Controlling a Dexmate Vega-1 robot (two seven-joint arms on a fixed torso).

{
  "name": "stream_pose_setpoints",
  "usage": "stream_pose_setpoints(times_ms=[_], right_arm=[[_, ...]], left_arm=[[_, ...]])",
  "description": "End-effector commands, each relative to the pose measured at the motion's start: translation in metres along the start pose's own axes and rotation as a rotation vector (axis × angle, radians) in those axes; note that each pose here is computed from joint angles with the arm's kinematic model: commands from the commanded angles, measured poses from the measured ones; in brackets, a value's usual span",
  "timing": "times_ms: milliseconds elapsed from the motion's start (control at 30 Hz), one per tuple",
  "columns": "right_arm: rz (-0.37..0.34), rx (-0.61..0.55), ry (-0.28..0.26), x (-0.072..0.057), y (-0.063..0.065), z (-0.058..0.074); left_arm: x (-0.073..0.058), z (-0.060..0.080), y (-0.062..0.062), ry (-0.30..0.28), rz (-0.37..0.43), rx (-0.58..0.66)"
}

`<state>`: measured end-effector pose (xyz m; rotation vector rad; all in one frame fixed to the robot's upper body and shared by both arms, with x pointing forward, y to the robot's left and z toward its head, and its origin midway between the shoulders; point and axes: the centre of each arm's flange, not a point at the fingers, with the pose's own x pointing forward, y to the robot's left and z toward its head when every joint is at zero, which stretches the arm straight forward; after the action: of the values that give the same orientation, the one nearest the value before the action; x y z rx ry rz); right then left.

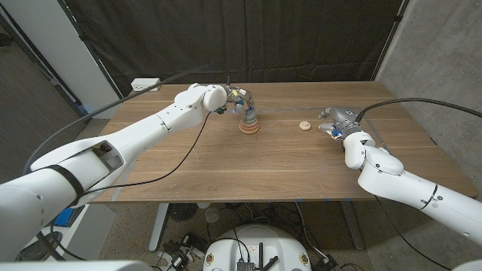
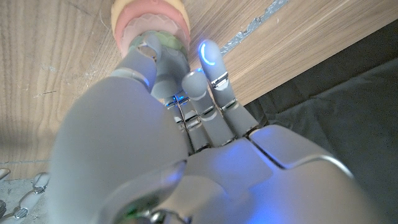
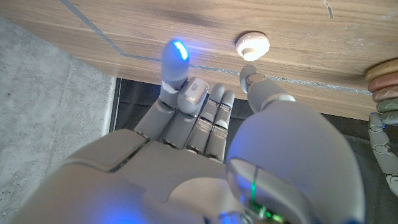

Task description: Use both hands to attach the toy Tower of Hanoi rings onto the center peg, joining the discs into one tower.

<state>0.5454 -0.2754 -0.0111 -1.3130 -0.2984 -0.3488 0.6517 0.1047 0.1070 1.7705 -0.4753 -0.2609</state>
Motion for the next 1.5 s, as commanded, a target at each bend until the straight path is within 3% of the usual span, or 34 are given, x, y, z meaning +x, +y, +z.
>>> stream_pose_setpoints(times_ms=[33,967,1200,1500], right_arm=[[-0.002,-0.003,0.0,-0.002,0.0,0.0],[-0.003,-0.003,0.003,-0.003,-0.002,0.0],[-0.004,-0.008,0.0,-0.003,-0.003,0.001],[-0.007,-0.014,-0.016,-0.002,-0.004,0.002]], left_arm=[[-0.001,0.001,-0.001,0.015,-0.009,0.02],[-0.007,-0.001,0.005,0.109,-0.038,0.118],[-0.018,-0.008,0.009,0.12,-0.005,0.099],[-0.041,-0.017,0.009,0.136,0.033,0.067]])
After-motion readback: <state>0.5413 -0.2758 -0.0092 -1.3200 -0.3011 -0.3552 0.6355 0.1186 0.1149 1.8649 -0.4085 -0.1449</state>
